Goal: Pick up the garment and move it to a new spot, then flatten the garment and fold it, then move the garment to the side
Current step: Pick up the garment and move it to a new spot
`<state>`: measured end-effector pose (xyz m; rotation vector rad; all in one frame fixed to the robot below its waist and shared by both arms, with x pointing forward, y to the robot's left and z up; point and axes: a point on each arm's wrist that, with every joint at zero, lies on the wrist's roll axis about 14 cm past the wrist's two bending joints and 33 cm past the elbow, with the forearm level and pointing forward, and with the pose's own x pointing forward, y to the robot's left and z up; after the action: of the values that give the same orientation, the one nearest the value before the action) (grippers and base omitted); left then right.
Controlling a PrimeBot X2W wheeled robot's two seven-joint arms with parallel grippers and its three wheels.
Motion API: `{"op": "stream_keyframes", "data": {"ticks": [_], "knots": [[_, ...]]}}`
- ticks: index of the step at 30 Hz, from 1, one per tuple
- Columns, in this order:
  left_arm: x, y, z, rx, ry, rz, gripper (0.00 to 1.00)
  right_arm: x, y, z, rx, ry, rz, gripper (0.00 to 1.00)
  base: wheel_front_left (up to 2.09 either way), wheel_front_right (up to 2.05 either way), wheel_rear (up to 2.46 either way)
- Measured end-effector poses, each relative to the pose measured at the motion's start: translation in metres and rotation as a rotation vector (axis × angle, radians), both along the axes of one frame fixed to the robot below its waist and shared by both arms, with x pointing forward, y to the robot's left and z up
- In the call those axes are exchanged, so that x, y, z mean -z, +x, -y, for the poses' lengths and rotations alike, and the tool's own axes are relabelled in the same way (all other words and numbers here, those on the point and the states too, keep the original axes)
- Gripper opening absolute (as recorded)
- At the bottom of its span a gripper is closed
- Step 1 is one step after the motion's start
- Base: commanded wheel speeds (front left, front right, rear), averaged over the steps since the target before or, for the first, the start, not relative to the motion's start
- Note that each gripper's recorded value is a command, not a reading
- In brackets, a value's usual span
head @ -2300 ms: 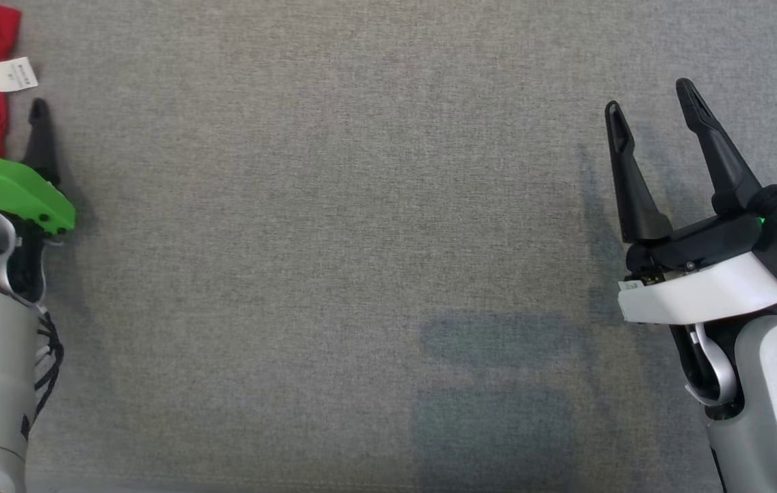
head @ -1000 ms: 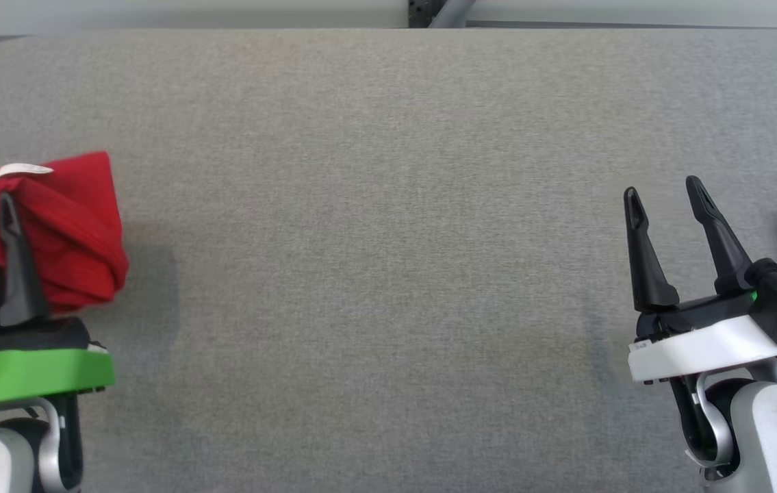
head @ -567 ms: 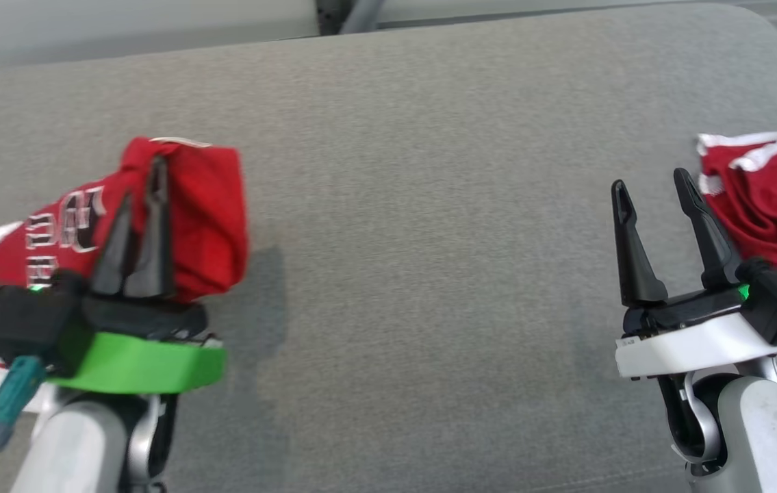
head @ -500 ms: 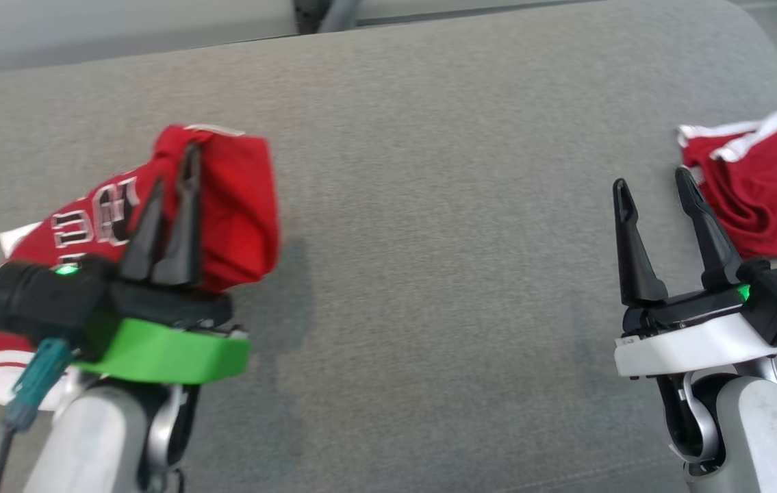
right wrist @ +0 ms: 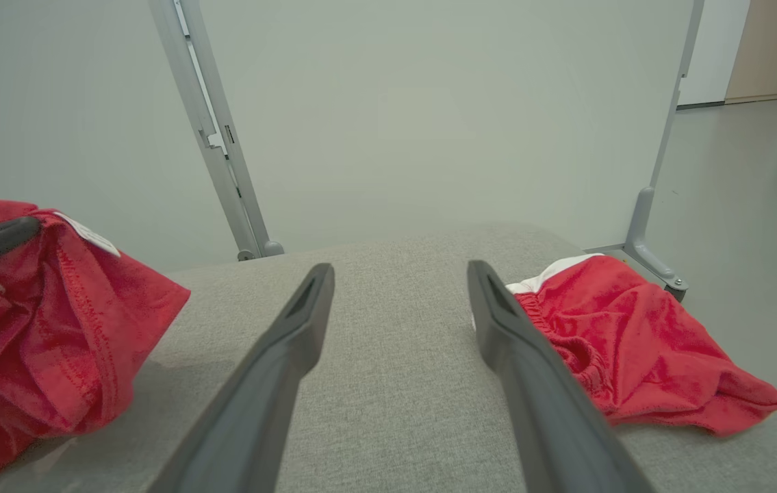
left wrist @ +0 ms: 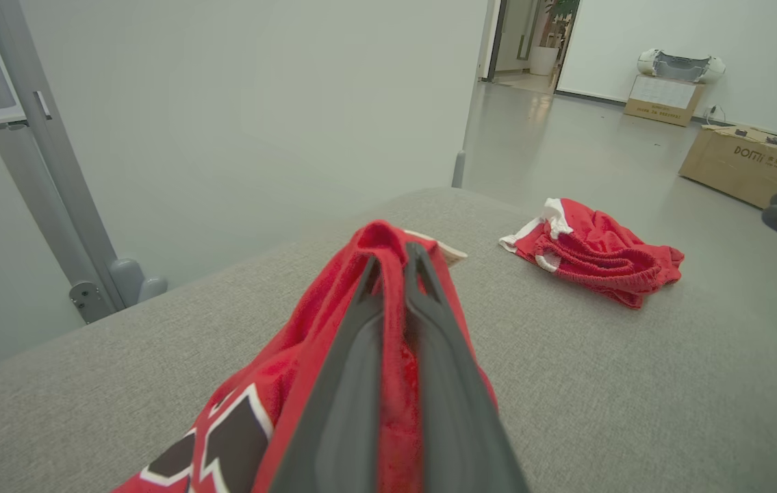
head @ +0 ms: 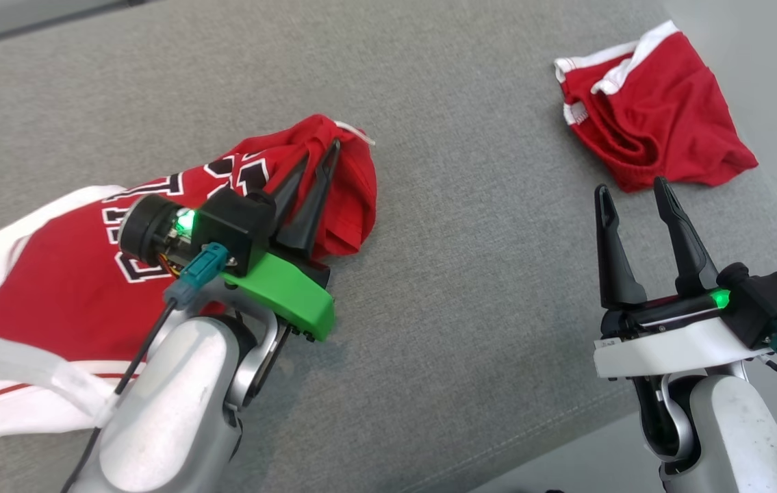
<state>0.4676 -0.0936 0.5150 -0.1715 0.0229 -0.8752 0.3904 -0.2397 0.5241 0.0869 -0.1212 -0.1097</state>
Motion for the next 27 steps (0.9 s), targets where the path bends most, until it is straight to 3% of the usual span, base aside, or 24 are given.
{"op": "stream_keyframes", "data": {"ticks": [5,7,8,16,21,27], "knots": [[0.052,-0.008,0.019,0.065,0.034,-0.124,0.03,0.019,0.001,0.01,0.033,0.001,-0.051,1.0,0.0,0.0,0.0],[0.06,-0.01,0.023,0.075,0.026,-0.144,0.8,0.022,0.003,0.011,0.036,0.0,-0.057,1.0,0.0,0.0,0.0],[0.061,-0.011,0.023,0.076,0.021,-0.15,1.0,0.023,0.004,0.011,0.033,0.0,-0.057,1.0,0.0,0.0,0.0],[0.042,-0.01,0.015,0.042,-0.057,-0.101,1.0,0.019,0.014,0.003,0.004,-0.012,-0.038,1.0,0.0,0.0,0.0],[0.023,0.002,-0.024,-0.114,-0.083,-0.04,1.0,0.009,0.019,-0.009,-0.035,-0.016,-0.014,1.0,0.0,0.0,0.0],[0.009,0.021,-0.098,-0.36,-0.073,0.008,1.0,-0.003,0.021,-0.026,-0.097,-0.022,0.003,1.0,0.0,0.0,0.0]]}}
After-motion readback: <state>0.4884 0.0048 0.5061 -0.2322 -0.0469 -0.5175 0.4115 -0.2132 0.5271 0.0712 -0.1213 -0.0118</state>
